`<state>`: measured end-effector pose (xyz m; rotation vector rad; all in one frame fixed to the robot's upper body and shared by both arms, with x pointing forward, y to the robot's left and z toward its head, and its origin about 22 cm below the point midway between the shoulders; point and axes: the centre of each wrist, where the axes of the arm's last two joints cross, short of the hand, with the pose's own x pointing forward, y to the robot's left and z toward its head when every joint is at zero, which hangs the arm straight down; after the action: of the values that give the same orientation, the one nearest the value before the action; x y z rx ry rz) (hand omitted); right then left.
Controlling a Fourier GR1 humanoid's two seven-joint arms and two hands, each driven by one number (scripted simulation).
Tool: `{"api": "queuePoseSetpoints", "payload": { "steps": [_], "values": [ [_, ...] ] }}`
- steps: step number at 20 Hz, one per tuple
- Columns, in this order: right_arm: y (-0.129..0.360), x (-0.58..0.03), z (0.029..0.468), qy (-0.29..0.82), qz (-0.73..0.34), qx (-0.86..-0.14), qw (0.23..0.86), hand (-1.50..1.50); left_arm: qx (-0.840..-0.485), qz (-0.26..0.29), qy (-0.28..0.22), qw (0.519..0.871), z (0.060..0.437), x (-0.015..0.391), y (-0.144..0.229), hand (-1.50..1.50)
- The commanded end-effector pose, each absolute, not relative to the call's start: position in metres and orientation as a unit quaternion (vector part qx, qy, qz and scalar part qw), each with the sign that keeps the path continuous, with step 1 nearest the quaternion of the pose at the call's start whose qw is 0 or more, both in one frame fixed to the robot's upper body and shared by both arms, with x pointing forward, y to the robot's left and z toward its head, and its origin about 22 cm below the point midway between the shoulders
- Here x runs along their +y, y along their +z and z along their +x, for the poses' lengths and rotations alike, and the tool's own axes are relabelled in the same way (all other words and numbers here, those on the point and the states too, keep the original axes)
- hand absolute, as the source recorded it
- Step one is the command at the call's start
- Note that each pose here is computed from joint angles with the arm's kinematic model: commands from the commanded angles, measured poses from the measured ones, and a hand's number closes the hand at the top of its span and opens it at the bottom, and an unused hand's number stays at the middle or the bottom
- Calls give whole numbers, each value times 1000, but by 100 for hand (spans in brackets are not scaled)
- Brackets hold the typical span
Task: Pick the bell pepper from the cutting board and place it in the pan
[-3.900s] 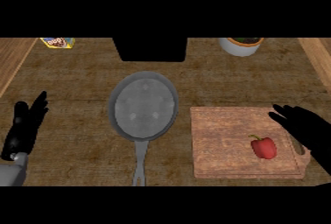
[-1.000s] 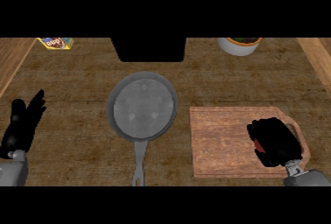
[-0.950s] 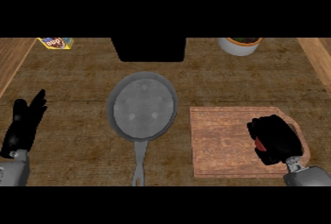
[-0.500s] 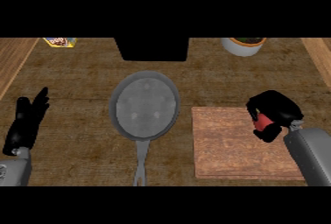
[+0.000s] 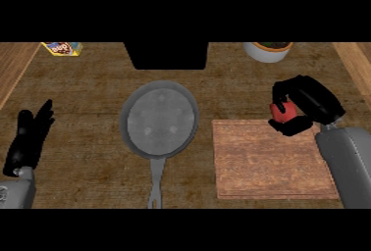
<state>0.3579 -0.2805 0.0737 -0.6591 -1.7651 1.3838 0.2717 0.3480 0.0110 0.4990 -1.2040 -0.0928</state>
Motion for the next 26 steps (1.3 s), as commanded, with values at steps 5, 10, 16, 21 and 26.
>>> {"api": "queuePoseSetpoints", "payload": {
  "steps": [5, 10, 16, 21, 26],
  "values": [
    [112, -236, 349, 494, -208, -760, 367, 150, -555, 237, -45, 796, 269, 355, 12, 0],
    [116, -175, 362, 475, -177, -764, 398, 150, -564, 232, -46, 791, 267, 344, 2, 0],
    [112, -105, 383, 451, -143, -760, 446, 150, -561, 226, -63, 794, 276, 353, 16, 0],
    [85, -77, 395, 445, -141, -743, 479, 150, -569, 219, -59, 790, 273, 333, 8, 0],
    [74, -54, 403, 457, -152, -725, 493, 150, -569, 223, -67, 789, 288, 328, 16, 0]
  ]
}}
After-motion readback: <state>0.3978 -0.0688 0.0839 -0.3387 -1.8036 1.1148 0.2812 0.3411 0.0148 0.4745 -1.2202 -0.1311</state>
